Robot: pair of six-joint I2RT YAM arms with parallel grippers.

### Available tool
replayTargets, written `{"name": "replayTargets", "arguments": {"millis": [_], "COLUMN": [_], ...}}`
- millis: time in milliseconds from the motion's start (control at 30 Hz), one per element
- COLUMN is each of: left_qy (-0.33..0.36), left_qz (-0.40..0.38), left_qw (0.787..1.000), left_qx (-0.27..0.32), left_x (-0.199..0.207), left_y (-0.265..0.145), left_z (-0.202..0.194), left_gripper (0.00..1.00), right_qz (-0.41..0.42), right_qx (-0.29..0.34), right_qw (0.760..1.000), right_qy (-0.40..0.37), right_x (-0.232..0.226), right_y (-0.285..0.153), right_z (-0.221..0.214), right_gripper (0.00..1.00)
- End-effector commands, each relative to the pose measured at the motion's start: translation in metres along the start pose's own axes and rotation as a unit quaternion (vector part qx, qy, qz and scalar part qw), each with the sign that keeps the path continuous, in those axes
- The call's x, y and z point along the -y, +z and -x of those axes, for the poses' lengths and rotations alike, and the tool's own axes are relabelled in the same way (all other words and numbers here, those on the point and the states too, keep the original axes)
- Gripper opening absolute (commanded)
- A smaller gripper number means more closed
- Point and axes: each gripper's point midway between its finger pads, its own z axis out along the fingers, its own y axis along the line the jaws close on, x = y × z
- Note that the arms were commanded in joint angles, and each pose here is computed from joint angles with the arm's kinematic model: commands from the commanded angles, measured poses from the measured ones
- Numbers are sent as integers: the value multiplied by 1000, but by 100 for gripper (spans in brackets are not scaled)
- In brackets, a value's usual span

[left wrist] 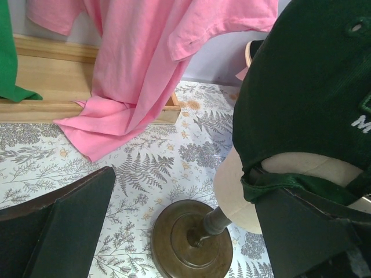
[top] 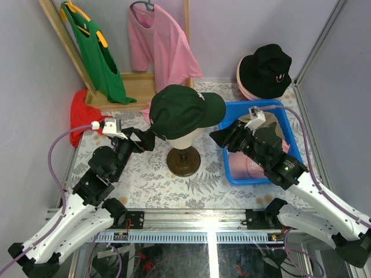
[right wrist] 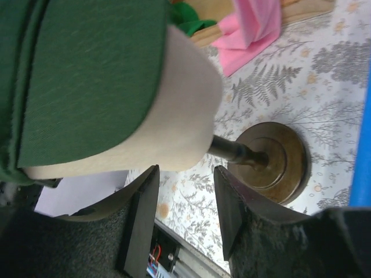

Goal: Stack the hats
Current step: Place the hat on the hat stand.

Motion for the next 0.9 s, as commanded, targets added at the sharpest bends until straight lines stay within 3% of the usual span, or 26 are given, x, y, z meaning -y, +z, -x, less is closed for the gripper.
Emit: {"name": "replayTargets", "arguments": {"millis": [0, 333, 467, 667, 867], "left_qy": [45, 77, 83, 104, 126], "left_qz": [-36, -41, -23, 91, 152], "left_qw": [996, 993, 994, 990, 980], "left_qx": [-66, -81, -63, -5, 23], "left_x": [8, 8, 1, -39, -57], "left_y": [-5, -6, -6, -10, -11], "left_z": [-27, -28, -19, 9, 30], "left_gripper": [100, 100, 100, 100, 100], "right_qz": [61, 111, 119, 119, 123], "right_qx": [-29, -70, -72, -71, -70], "right_qw": [996, 986, 985, 985, 985], "right_qy": [-60, -99, -101, -100, -94], "right_x": [-43, -89, -98, -105, -113], "right_y": [3, 28, 42, 58, 72], "right_z": [-7, -44, -49, -54, -57], "right_gripper": [48, 39, 37, 36, 36]}}
